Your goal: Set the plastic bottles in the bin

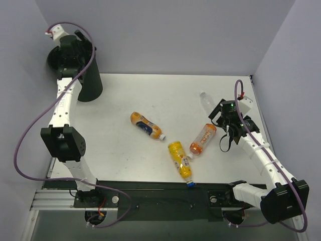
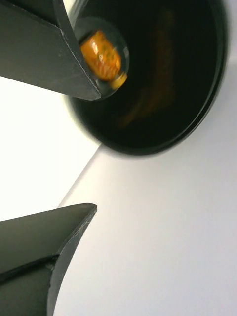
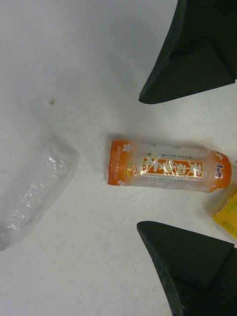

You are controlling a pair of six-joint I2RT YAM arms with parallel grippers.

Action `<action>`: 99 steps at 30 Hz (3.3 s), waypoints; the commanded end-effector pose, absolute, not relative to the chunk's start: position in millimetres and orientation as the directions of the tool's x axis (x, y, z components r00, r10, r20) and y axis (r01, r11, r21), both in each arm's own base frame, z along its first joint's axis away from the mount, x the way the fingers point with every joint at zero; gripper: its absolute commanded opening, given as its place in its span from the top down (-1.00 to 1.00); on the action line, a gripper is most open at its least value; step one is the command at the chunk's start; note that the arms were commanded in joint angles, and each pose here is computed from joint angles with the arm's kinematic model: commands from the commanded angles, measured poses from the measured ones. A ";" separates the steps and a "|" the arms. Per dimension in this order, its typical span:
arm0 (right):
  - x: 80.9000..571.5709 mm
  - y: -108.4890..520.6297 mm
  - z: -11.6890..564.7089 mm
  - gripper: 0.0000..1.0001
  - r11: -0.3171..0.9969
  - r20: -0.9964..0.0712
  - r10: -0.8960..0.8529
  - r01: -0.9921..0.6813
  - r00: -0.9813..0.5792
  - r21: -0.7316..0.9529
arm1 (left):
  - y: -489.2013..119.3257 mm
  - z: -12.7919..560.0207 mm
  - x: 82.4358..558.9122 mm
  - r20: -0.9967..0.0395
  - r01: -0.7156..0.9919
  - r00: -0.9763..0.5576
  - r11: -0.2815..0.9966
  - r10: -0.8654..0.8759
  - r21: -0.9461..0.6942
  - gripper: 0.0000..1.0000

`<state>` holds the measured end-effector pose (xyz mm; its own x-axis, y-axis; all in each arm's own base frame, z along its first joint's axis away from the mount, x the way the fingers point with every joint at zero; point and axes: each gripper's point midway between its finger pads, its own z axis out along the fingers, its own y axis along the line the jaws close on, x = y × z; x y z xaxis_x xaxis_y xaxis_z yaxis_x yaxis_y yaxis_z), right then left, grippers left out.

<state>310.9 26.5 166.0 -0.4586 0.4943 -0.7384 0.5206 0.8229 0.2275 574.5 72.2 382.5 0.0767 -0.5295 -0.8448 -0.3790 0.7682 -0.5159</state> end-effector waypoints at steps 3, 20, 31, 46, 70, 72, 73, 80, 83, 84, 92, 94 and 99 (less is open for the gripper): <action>313.8 45.1 180.6 -1.00 0.833 -0.752 0.498 0.479 -0.432 0.276 | -60.7 365.5 487.7 -0.867 -0.321 -0.238 0.878 -0.438 -0.355 -0.95; 308.1 61.4 171.4 -1.00 0.860 -0.744 0.472 0.434 -0.473 0.270 | -162.2 109.9 367.8 -0.495 -0.536 -0.530 0.725 -0.688 -0.433 -0.94; 310.5 71.0 171.7 -1.00 0.848 -0.723 0.503 0.434 -0.474 0.305 | -190.7 90.7 383.4 -0.441 -0.482 -0.533 0.688 -0.722 -0.543 -0.95; 306.5 66.7 169.8 -1.00 0.827 -0.709 0.533 0.462 -0.461 0.322 | -198.1 69.7 421.8 -0.474 -0.482 -0.613 0.774 -0.632 -0.409 -0.20; 316.2 66.1 177.7 -1.00 0.827 -0.697 0.541 0.450 -0.471 0.337 | 48.0 509.0 499.7 -0.946 -0.462 0.314 0.857 -0.081 -0.227 0.02; 315.9 63.5 176.6 -1.00 0.827 -0.696 0.540 0.452 -0.474 0.334 | 54.9 513.1 509.1 -0.945 -0.476 0.325 0.858 -0.035 -0.195 -0.03; 316.6 63.0 177.6 -1.00 0.826 -0.694 0.542 0.452 -0.473 0.336 | 58.7 518.2 511.2 -0.938 -0.483 0.347 0.855 -0.014 -0.191 -0.04; 317.2 53.1 176.7 -1.00 0.833 -0.695 0.527 0.462 -0.489 0.306 | 107.5 501.6 535.2 -0.927 -0.585 0.376 0.780 0.020 -0.221 -0.07; 320.8 52.4 173.8 -1.00 0.827 -0.682 0.537 0.470 -0.496 0.309 | 133.5 497.0 542.3 -0.914 -0.604 0.405 0.748 -0.006 -0.273 -0.07; 322.6 52.3 172.6 -1.00 0.828 -0.682 0.534 0.471 -0.500 0.304 | 136.8 498.8 543.3 -0.908 -0.600 0.419 0.746 -0.017 -0.291 -0.07; 335.5 59.8 166.6 -1.00 0.833 -0.661 0.534 0.465 -0.528 0.301 | 154.0 473.6 562.8 -0.911 -0.600 0.408 0.735 -0.060 -0.317 -0.10; 338.4 62.5 165.6 -1.00 0.834 -0.655 0.534 0.460 -0.535 0.304 | 154.9 466.2 566.3 -0.913 -0.598 0.399 0.731 -0.082 -0.327 -0.62; 341.4 66.7 162.9 -1.00 0.835 -0.644 0.537 0.453 -0.545 0.312 | 144.9 463.5 570.5 -0.911 -0.546 0.387 0.761 -0.143 -0.351 -0.92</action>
<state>331.8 63.7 148.9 -0.5600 0.5329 -0.6344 0.4716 0.8345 0.2848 571.1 152.5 436.9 0.3132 -0.0887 -0.9456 -0.6194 0.7357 -0.2741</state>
